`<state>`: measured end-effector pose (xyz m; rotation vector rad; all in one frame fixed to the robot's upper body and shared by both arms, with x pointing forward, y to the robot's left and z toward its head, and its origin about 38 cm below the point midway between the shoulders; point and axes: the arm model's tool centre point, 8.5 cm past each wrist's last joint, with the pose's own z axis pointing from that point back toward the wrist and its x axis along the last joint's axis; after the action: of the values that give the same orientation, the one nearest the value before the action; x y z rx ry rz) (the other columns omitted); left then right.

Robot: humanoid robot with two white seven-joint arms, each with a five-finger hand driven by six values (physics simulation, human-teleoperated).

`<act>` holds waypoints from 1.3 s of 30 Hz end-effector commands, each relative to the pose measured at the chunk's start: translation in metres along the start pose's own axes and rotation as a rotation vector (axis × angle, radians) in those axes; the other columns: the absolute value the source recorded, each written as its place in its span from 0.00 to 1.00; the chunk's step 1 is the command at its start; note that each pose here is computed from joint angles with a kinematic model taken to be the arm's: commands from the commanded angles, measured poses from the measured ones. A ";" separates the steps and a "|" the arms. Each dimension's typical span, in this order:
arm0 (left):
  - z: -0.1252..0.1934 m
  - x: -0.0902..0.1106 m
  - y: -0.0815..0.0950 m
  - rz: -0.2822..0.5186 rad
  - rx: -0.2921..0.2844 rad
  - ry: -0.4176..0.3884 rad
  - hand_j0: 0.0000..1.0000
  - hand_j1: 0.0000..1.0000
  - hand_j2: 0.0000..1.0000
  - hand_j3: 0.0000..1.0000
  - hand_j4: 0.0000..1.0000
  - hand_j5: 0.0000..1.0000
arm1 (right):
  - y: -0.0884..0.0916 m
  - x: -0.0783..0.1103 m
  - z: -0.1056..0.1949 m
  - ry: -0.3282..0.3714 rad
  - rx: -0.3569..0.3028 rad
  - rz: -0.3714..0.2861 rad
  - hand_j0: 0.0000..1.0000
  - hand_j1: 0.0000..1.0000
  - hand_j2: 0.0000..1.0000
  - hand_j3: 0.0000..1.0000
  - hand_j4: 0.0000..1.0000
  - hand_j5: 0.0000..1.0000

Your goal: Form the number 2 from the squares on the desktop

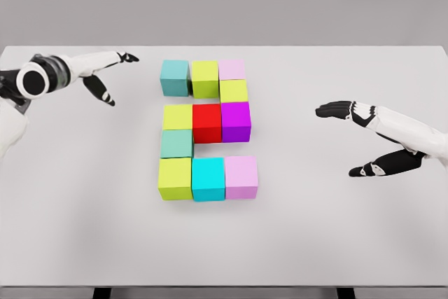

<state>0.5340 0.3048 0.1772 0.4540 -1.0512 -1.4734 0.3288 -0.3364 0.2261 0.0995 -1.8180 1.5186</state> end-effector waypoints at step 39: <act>-0.022 0.021 -0.004 -0.012 -0.155 -0.039 1.00 1.00 1.00 1.00 1.00 1.00 | 0.000 0.000 0.000 -0.003 -0.005 -0.009 1.00 1.00 1.00 1.00 1.00 1.00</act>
<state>0.5440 0.2810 0.1697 0.3298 -0.9535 -1.5636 0.3287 -0.3359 0.2256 0.1015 -1.8190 1.5173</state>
